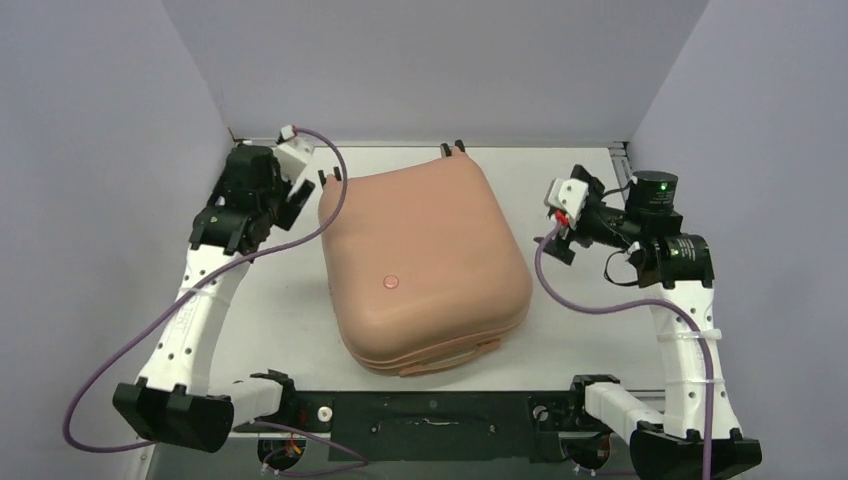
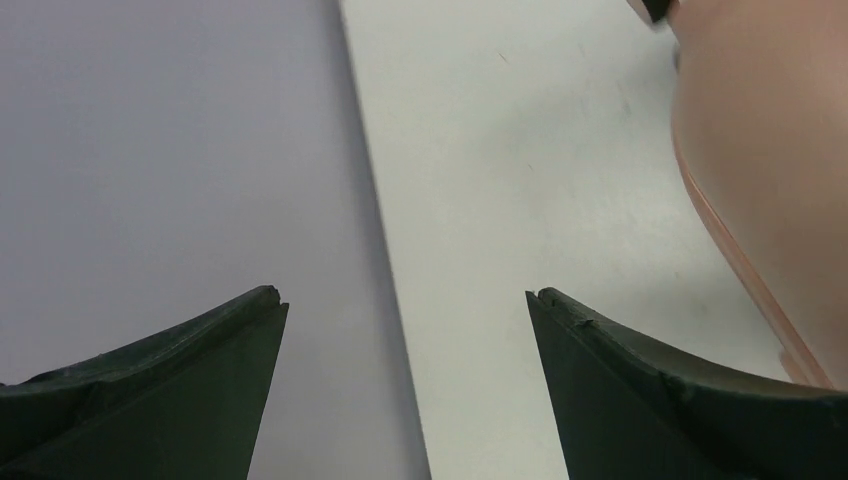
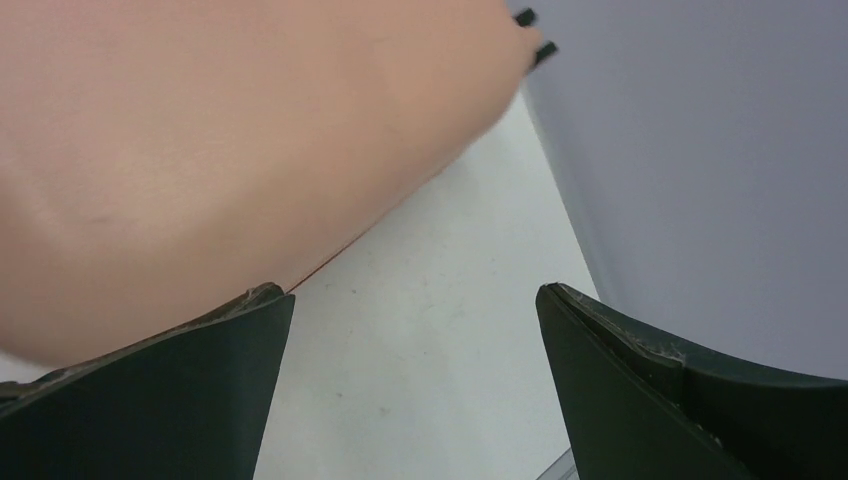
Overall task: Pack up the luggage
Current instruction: Zip the luggage at the center of the board.
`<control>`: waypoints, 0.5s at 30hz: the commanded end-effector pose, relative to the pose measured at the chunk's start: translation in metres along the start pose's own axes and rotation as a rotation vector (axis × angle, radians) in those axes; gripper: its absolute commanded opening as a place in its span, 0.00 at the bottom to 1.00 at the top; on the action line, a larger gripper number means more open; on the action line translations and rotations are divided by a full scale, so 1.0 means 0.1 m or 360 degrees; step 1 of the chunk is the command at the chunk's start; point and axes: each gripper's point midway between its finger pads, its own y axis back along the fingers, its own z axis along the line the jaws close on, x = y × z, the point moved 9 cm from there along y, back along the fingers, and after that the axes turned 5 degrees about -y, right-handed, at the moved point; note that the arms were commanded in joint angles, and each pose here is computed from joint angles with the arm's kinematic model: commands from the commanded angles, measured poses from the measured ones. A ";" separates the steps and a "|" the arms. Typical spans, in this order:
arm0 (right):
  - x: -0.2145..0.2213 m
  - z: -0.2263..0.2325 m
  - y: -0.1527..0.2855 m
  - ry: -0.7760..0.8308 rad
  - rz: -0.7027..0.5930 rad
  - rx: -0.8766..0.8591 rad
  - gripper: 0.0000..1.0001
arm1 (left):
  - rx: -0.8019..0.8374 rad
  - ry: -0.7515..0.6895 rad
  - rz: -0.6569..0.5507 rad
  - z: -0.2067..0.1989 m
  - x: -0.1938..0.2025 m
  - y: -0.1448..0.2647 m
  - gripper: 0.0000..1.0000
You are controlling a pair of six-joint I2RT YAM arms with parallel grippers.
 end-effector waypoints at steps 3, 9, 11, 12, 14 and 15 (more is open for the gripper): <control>-0.08 0.69 0.35 0.0564 -0.0167 -0.0638 0.96 | 0.0451 -0.0090 0.0267 -0.66 0.63 -0.27 0.97; 0.10 0.84 0.18 0.0595 -0.0234 -0.0782 0.90 | 0.0506 0.0014 0.0329 -0.92 0.77 -0.46 0.98; 0.17 0.86 0.07 0.0557 -0.0308 -0.0801 0.90 | 0.0495 0.0058 0.0320 -0.98 0.75 -0.52 0.98; 0.20 0.85 0.00 0.0518 -0.0332 -0.0786 0.90 | 0.0474 0.0070 0.0318 -1.01 0.73 -0.56 0.98; 0.27 0.81 -0.11 0.0425 -0.0334 -0.0721 0.90 | 0.0438 0.0074 0.0310 -1.09 0.68 -0.62 0.98; 0.31 0.80 -0.16 0.0396 -0.0324 -0.0696 0.90 | 0.0425 0.0071 0.0299 -1.13 0.65 -0.65 0.98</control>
